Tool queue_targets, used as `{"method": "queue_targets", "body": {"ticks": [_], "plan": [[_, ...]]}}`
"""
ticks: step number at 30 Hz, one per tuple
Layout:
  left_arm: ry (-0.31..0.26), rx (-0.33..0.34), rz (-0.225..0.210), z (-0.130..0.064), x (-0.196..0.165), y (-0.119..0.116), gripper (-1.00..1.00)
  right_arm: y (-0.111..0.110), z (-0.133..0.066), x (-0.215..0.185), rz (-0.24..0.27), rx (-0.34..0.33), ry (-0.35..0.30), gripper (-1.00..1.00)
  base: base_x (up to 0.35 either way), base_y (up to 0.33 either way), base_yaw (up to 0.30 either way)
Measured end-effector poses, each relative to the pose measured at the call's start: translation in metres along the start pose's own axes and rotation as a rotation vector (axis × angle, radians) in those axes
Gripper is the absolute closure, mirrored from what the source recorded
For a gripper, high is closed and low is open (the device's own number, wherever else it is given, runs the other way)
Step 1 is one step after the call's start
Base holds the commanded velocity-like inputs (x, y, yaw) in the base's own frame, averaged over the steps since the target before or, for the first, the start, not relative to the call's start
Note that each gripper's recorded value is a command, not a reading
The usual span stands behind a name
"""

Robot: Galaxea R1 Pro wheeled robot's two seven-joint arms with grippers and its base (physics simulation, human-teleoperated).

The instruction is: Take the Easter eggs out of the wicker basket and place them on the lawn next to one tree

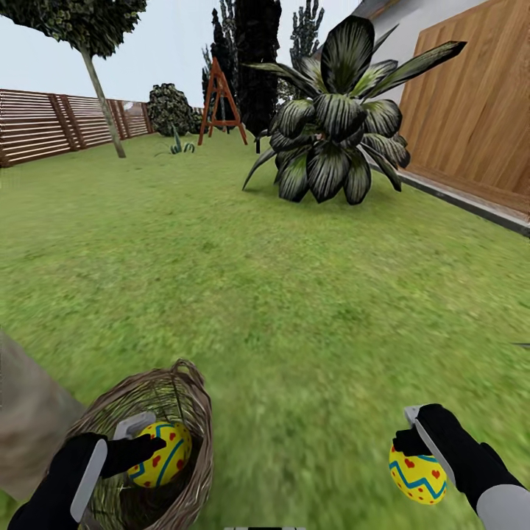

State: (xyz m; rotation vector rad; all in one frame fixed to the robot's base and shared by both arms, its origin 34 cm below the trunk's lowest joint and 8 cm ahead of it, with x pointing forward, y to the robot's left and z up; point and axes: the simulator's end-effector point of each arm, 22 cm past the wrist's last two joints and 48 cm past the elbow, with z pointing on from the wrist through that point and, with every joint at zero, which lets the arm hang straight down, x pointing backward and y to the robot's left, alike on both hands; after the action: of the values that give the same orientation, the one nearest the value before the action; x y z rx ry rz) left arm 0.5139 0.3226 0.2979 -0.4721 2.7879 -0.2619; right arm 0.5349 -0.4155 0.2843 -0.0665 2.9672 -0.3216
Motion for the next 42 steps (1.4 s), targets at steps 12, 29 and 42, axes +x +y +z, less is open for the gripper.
{"method": "queue_targets", "body": {"ticks": [12, 29, 42], "plan": [[-0.035, -0.002, 0.004, -0.017, -0.012, 0.001, 1.00, -0.004, -0.021, -0.014, 0.008, 0.003, -0.048, 1.00, -0.084, 0.000, 0.000], [-0.067, -0.009, 0.025, -0.038, -0.022, 0.004, 1.00, -0.009, -0.050, -0.028, 0.020, 0.002, -0.107, 1.00, 0.000, 0.000, 0.000], [-0.109, -0.177, 0.081, -0.062, -0.036, 0.039, 1.00, -0.015, -0.073, -0.038, 0.031, 0.007, -0.154, 1.00, 0.000, 0.000, 0.000]]}}
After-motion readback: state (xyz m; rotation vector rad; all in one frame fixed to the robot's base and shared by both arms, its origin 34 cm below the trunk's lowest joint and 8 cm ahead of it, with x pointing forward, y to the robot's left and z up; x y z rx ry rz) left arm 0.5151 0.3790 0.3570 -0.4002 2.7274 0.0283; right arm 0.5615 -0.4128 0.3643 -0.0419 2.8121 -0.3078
